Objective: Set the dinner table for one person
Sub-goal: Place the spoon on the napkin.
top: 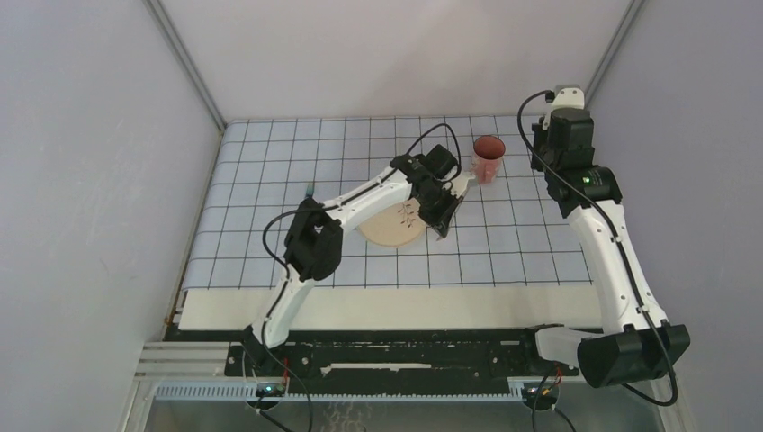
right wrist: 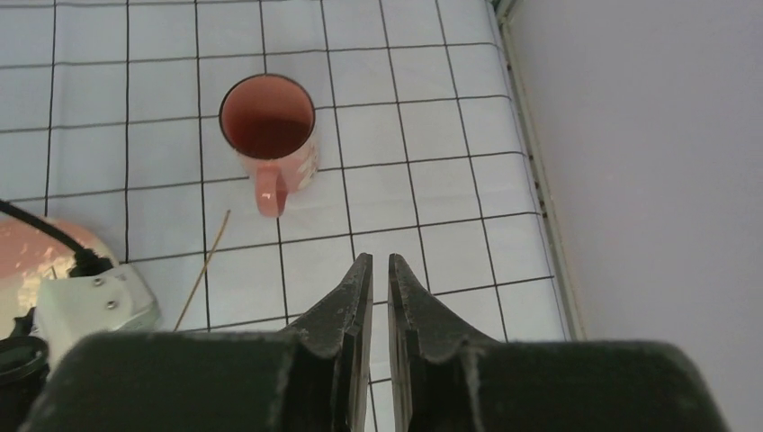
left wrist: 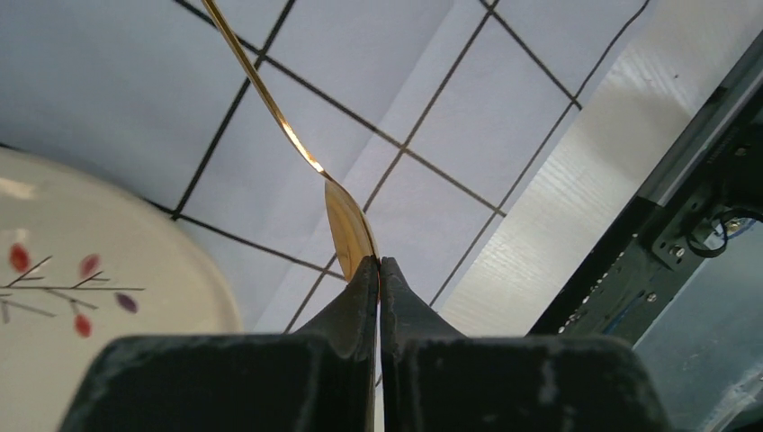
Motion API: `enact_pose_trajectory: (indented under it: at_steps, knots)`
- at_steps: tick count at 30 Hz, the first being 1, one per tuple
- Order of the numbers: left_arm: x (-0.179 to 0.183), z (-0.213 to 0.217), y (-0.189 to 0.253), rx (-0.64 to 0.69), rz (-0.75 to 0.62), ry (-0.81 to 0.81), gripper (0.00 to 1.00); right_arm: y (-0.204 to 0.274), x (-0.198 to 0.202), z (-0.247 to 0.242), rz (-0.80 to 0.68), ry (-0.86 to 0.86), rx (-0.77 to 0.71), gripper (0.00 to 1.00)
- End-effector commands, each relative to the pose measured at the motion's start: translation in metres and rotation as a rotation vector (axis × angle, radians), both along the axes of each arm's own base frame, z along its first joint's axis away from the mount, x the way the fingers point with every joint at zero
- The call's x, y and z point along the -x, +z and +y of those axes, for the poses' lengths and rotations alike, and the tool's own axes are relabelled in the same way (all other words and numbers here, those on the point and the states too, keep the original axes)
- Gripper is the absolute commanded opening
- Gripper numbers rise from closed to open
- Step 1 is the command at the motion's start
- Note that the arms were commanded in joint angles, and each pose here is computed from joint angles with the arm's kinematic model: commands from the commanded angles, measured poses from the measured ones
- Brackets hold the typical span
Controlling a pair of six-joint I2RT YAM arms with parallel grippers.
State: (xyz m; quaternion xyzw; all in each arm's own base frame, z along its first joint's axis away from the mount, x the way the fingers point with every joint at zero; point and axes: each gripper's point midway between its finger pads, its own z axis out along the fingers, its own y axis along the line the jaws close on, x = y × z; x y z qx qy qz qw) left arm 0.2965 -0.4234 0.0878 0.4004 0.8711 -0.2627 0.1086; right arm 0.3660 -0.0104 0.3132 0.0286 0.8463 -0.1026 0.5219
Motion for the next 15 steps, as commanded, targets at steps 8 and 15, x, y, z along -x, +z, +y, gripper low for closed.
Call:
enact_pose_trajectory:
  at_steps: [8,15]
  knots:
    - [0.006,-0.049,0.028,0.167,0.019,0.053,0.00,0.005,0.019,0.006,-0.017,0.039,-0.036,0.19]
    - [0.019,-0.059,0.014,0.152,0.041,0.034,0.00,-0.002,0.022,0.012,0.002,0.063,-0.059,0.19]
